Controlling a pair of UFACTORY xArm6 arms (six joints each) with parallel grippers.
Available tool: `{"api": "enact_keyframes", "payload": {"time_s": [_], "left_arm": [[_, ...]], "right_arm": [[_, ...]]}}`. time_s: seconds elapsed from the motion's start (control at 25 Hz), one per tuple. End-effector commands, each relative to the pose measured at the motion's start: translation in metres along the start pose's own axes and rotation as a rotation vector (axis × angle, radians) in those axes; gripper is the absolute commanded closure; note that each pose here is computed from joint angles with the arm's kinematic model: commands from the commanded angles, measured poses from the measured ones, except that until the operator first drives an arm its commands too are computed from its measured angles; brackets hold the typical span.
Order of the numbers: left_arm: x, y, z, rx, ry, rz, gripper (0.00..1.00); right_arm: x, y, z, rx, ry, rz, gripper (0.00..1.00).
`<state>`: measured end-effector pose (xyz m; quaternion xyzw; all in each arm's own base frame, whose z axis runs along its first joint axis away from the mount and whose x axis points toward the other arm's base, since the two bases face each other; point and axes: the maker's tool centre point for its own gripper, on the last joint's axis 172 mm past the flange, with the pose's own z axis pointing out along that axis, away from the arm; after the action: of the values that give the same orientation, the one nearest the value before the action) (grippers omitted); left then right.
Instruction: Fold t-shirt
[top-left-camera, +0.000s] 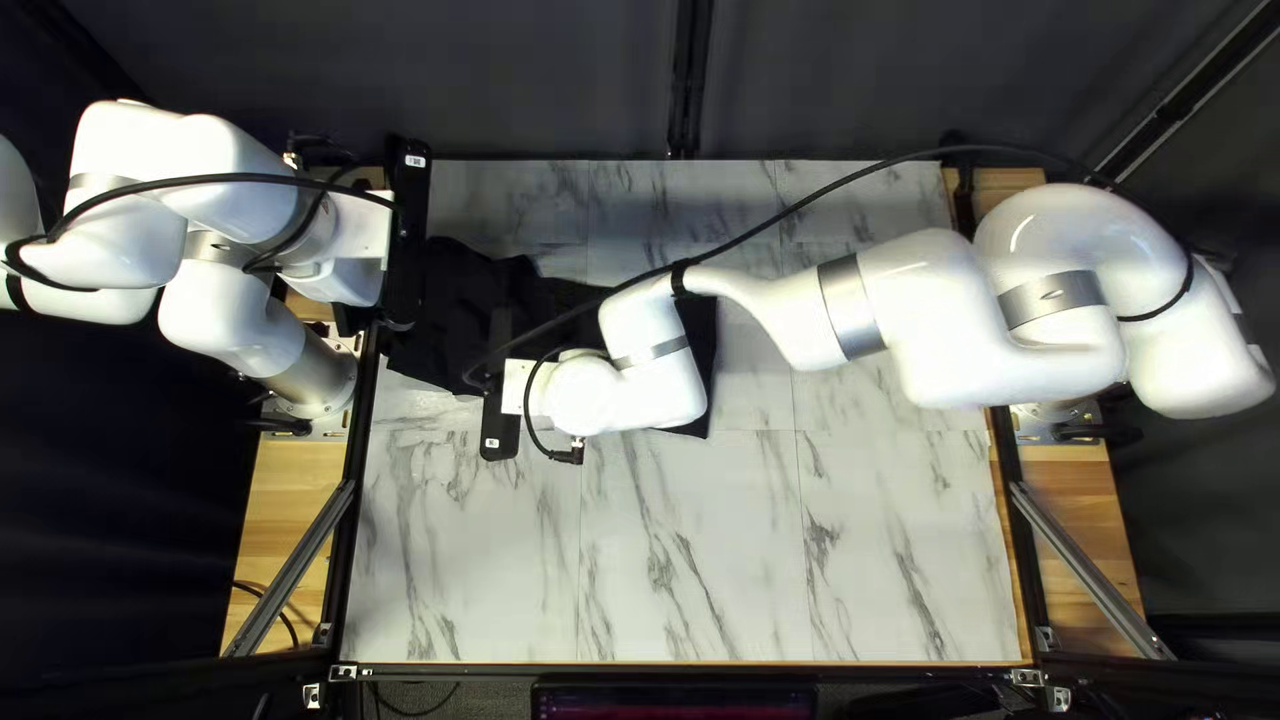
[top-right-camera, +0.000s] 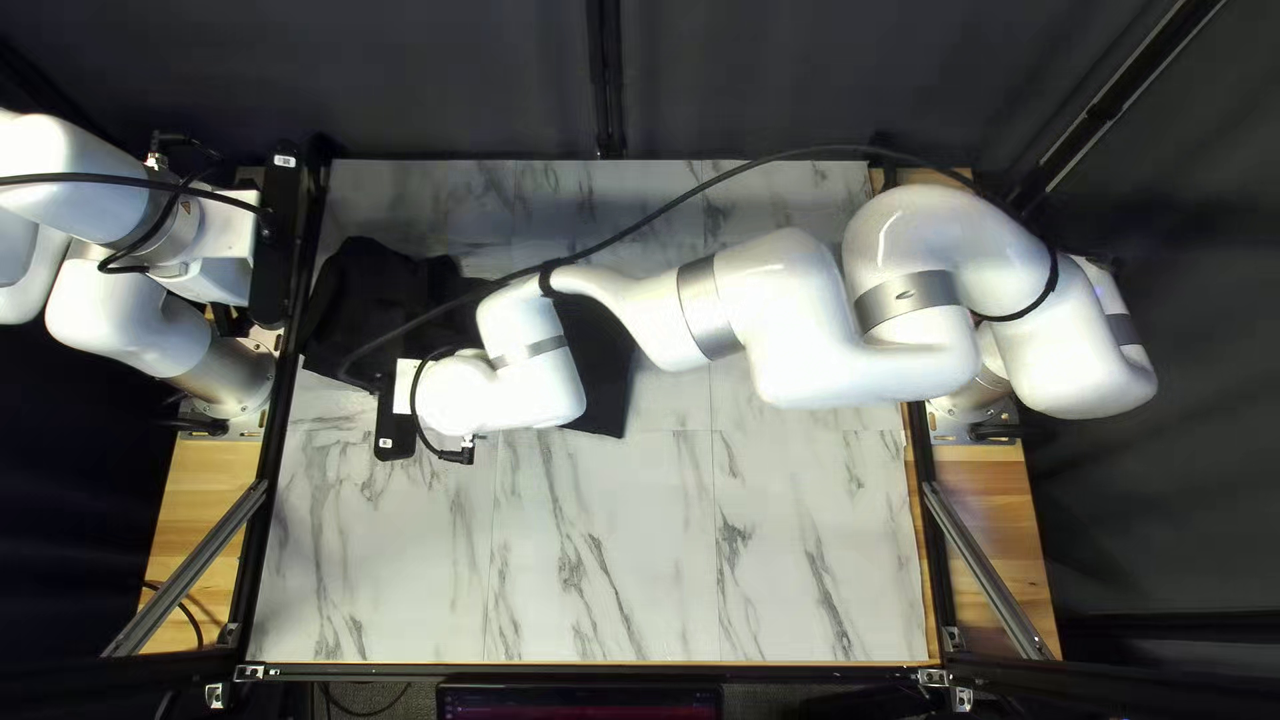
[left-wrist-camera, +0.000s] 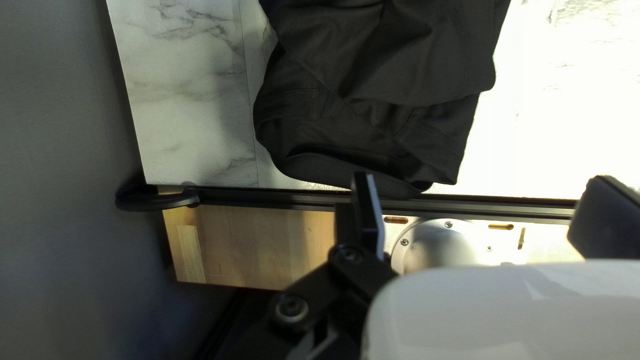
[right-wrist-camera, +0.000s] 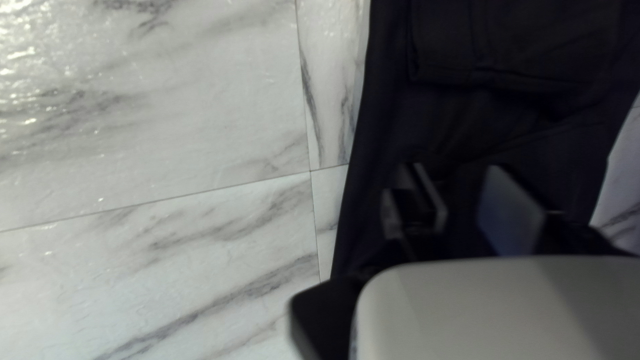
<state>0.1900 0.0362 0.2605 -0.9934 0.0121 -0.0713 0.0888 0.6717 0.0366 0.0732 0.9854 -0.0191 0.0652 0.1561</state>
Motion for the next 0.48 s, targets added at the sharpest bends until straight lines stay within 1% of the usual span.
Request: {"api": "enact_keyframes", "payload": {"time_s": [0.04, 0.16, 0.2, 0.28, 0.36, 0.44, 0.48], "left_arm": [[0.000, 0.000, 0.000, 0.000, 0.000, 0.000, 0.00], [0.000, 0.000, 0.000, 0.000, 0.000, 0.000, 0.00], [0.000, 0.000, 0.000, 0.000, 0.000, 0.000, 0.00], [0.000, 0.000, 0.000, 0.000, 0.000, 0.000, 0.00], [0.000, 0.000, 0.000, 0.000, 0.000, 0.000, 0.00], [0.000, 0.000, 0.000, 0.000, 0.000, 0.000, 0.00], [0.000, 0.000, 0.000, 0.000, 0.000, 0.000, 0.00]], "right_arm": [[-0.017, 0.012, -0.021, 0.024, 0.027, 0.037, 0.00], [-0.037, 0.023, -0.033, 0.029, 0.031, 0.057, 0.00], [-0.050, 0.031, -0.041, 0.034, 0.030, 0.071, 0.00], [-0.067, 0.044, -0.051, 0.044, 0.025, 0.086, 0.00], [-0.094, 0.066, -0.071, 0.064, 0.012, 0.113, 0.00], [-0.122, 0.088, -0.095, 0.086, 0.007, 0.142, 0.00], [-0.128, 0.093, -0.100, 0.091, 0.005, 0.152, 0.00]]}}
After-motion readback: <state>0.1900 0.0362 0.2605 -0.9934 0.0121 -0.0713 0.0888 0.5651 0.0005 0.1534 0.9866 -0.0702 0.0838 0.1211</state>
